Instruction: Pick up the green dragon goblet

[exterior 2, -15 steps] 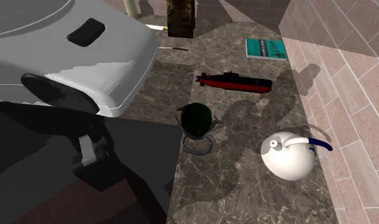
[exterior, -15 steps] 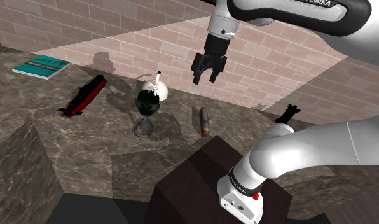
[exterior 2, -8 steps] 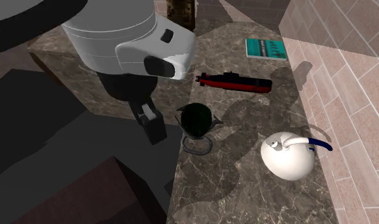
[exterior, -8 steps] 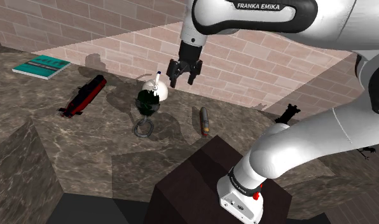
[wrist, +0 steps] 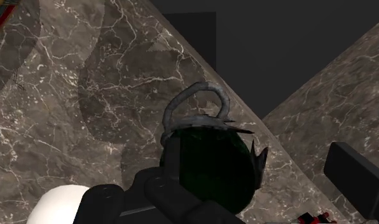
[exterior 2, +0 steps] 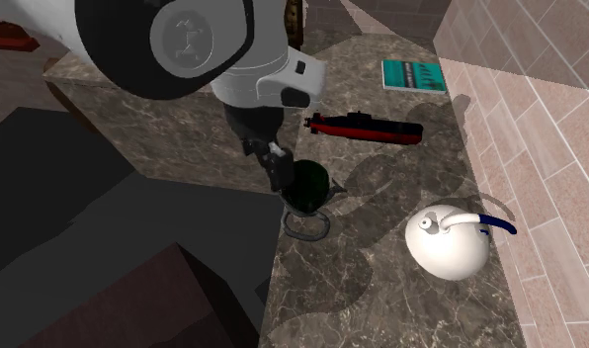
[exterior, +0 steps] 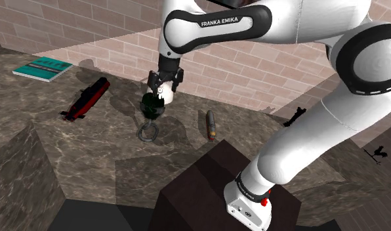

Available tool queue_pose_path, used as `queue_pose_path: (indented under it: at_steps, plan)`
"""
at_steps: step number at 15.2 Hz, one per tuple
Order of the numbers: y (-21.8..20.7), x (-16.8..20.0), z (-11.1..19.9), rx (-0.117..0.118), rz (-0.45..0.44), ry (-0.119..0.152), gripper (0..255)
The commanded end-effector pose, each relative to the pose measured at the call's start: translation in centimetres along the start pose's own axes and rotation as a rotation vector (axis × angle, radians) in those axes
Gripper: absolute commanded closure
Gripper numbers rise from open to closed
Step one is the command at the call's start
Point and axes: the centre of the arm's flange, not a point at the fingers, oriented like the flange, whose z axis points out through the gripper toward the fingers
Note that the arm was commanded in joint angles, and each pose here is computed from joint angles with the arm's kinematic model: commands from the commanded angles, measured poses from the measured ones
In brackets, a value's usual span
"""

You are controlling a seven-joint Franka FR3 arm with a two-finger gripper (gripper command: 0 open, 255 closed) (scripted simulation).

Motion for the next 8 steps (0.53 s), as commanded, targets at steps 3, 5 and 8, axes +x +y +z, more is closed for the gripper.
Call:
queue_pose_path:
  at_steps: [3,5,8]
  plan:
    - [-2.0,3.8,2.7,-0.02,-0.013,0.015,0]
    - [-3.2,5.7,4.1,-0.031,-0.019,0.022,0]
    - [-4.6,8.2,5.9,-0.044,-0.028,0.031,0]
